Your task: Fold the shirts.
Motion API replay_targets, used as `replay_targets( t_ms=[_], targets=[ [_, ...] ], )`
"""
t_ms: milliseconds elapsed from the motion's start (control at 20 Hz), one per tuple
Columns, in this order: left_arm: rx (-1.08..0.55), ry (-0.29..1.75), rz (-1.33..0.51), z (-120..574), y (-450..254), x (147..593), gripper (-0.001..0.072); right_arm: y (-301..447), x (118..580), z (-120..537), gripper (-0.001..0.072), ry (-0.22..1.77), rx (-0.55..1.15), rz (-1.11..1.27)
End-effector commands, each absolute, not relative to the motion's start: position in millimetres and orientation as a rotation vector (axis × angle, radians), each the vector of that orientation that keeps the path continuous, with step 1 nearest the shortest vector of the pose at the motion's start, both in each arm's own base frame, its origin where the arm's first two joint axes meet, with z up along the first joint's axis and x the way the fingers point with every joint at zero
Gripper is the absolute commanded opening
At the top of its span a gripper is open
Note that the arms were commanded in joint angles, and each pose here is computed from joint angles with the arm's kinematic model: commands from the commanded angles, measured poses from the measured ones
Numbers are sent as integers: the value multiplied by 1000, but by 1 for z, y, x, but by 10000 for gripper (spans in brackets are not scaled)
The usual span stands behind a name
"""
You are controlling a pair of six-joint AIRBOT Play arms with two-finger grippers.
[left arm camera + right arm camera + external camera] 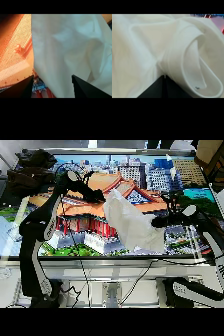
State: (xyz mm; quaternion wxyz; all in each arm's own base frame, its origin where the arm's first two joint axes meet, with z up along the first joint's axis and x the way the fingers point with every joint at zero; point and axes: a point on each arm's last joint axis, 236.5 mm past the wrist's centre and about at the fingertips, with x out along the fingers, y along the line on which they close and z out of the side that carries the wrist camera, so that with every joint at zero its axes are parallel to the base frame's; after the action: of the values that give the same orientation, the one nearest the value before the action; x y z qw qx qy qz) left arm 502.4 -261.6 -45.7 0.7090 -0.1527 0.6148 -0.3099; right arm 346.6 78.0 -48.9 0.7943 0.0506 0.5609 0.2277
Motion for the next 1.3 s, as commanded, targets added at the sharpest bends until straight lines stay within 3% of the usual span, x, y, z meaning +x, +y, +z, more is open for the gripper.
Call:
replay_targets(
  t_ms=[0,450,500,550,600,900,1100,1250],
  targets=[
    [-451,1370,-704,-59,-282,506,556,74,360,-47,37,1153,103,458],
    [-252,1412,-665,-99,-285,493,528,72,365,-46,37,1125,72,463],
    [-233,1413,-656,-102,-282,494,514,72,365,-46,37,1126,72,463],
    [-218,1418,-649,-103,-279,493,451,72,365,-46,36,1126,72,463],
    [-206,1419,-638,-105,-276,494,448,72,365,-46,37,1126,71,463],
    [-267,1374,-628,-93,-271,510,448,72,365,-46,36,1126,69,463],
    [-393,1190,-633,-35,-252,553,466,71,365,-46,36,1122,56,470],
    [-419,1260,-614,-34,-222,543,466,70,367,-46,37,1117,52,465]
  ],
)
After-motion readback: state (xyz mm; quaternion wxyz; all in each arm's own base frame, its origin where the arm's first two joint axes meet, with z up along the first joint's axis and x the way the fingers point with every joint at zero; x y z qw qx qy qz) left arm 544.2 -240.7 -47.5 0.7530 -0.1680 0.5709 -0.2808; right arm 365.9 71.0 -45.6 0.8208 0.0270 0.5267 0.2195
